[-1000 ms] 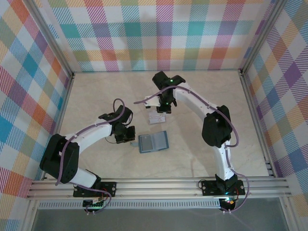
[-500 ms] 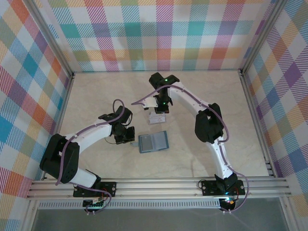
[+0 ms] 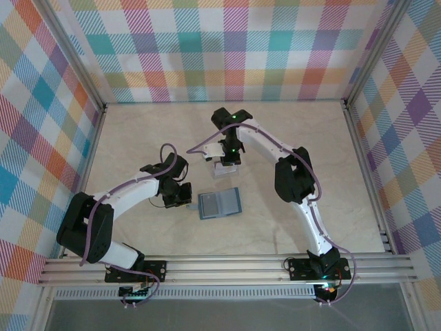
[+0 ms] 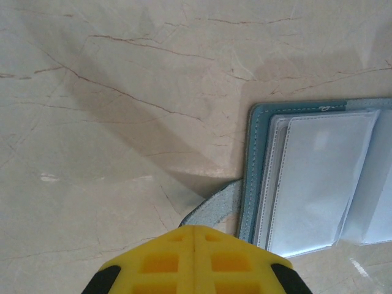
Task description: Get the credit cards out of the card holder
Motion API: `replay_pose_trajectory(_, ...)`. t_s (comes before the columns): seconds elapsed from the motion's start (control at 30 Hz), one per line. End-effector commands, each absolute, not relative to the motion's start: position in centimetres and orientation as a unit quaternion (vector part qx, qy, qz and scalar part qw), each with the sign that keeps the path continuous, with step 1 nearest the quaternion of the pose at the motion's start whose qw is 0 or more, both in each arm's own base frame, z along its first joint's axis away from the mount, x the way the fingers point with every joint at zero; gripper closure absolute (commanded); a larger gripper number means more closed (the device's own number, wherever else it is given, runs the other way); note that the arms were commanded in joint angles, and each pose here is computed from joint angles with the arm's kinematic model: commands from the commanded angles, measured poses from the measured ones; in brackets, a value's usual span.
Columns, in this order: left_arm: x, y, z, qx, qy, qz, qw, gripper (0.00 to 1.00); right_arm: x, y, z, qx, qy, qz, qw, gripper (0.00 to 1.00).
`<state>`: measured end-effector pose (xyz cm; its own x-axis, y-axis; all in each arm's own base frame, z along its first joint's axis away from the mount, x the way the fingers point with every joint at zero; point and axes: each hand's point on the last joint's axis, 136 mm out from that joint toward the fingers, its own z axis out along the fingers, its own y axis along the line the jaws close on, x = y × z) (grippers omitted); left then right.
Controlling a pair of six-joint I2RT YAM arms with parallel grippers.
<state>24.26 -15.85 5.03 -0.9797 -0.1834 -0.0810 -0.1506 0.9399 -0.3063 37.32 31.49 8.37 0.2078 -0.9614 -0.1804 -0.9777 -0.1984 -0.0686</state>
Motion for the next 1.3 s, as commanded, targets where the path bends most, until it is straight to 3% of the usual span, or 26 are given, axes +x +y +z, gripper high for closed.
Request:
replay_pose_trajectory(0.0, 24.1, -15.6, 5.3, -0.091, 0.981, -0.162, 0.056, 0.96, 36.7, 31.7, 8.9, -0.78, 0.618, 0.056, 0.079, 0.94)
replay_pose_trajectory(0.1, 24.2, -15.6, 5.3, -0.09, 0.981, -0.163, 0.057, 0.96, 37.3, 31.8, 9.4, -0.778, 0.62, 0.044, 0.092, 0.82)
replay_pose_trajectory(0.27, 24.1, -15.7, 5.3, -0.09, 0.981, -0.164, 0.056, 0.96, 38.0, 31.9, 10.4, -0.778, 0.617, 0.026, 0.115, 0.79)
replay_pose_trajectory(0.87, 24.3, -17.6, 6.0, -0.069, 0.973, -0.215, 0.05, 0.96, 38.6, 33.1, 14.2, -0.684, 0.693, 0.05, 0.222, 0.8)
replay_pose_trajectory(1.07, 24.7, -18.6, 6.4, -0.058, 0.97, -0.232, 0.048, 0.96, 37.5, 33.5, 15.6, -0.569, 0.776, 0.112, 0.25, 0.83)
replay_pose_trajectory(1.27, 25.0, -19.5, 6.2, -0.045, 0.971, -0.231, 0.039, 0.96, 34.7, 33.9, 16.2, -0.416, 0.855, 0.215, 0.222, 0.87)
